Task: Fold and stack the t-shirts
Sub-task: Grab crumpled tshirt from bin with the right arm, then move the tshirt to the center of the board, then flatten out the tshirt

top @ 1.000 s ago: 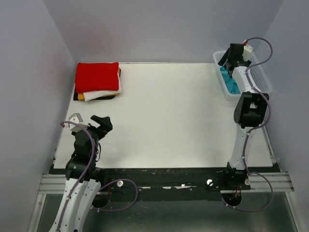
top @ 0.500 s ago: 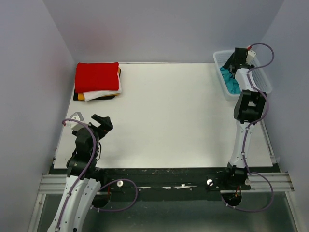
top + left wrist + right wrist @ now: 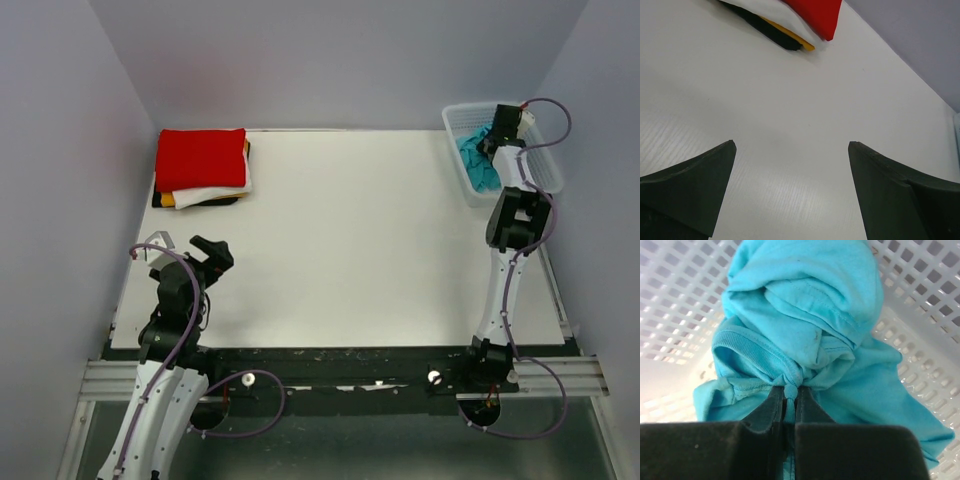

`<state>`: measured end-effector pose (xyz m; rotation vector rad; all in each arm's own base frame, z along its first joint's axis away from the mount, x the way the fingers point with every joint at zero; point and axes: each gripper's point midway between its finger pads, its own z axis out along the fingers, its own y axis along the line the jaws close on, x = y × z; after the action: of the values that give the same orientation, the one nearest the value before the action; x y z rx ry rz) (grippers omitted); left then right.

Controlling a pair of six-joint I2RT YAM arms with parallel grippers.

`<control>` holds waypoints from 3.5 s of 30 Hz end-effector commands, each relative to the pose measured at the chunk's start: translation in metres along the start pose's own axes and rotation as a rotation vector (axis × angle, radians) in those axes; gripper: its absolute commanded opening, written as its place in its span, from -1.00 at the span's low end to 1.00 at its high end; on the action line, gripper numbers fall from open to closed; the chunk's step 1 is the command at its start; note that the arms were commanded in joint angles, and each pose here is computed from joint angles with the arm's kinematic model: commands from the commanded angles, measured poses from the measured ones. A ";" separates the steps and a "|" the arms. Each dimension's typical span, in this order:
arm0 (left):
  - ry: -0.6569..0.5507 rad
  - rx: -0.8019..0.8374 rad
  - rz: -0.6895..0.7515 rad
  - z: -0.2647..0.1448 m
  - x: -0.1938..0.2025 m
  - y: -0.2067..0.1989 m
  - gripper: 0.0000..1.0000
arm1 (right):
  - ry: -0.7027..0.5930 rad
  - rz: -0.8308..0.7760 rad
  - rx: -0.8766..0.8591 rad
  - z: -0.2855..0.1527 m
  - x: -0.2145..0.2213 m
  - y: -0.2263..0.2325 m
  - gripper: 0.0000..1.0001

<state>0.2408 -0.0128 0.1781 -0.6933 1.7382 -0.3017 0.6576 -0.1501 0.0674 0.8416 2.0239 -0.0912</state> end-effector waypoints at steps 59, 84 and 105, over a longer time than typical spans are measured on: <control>0.895 0.372 0.096 -0.057 0.212 -0.061 0.90 | 0.205 -0.245 -0.618 -0.409 0.222 0.055 1.00; 0.894 0.320 0.222 -0.058 0.219 -0.064 -1.00 | 0.225 -0.635 -0.661 -0.352 0.296 0.167 0.87; 0.852 0.293 0.207 -0.063 0.210 -0.050 -1.00 | 0.324 -0.641 -0.539 -0.318 0.340 0.147 0.11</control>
<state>0.1671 -0.1949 0.0622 -0.1210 2.4644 -0.8137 0.4151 0.2618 0.0275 -0.2013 2.3512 0.1787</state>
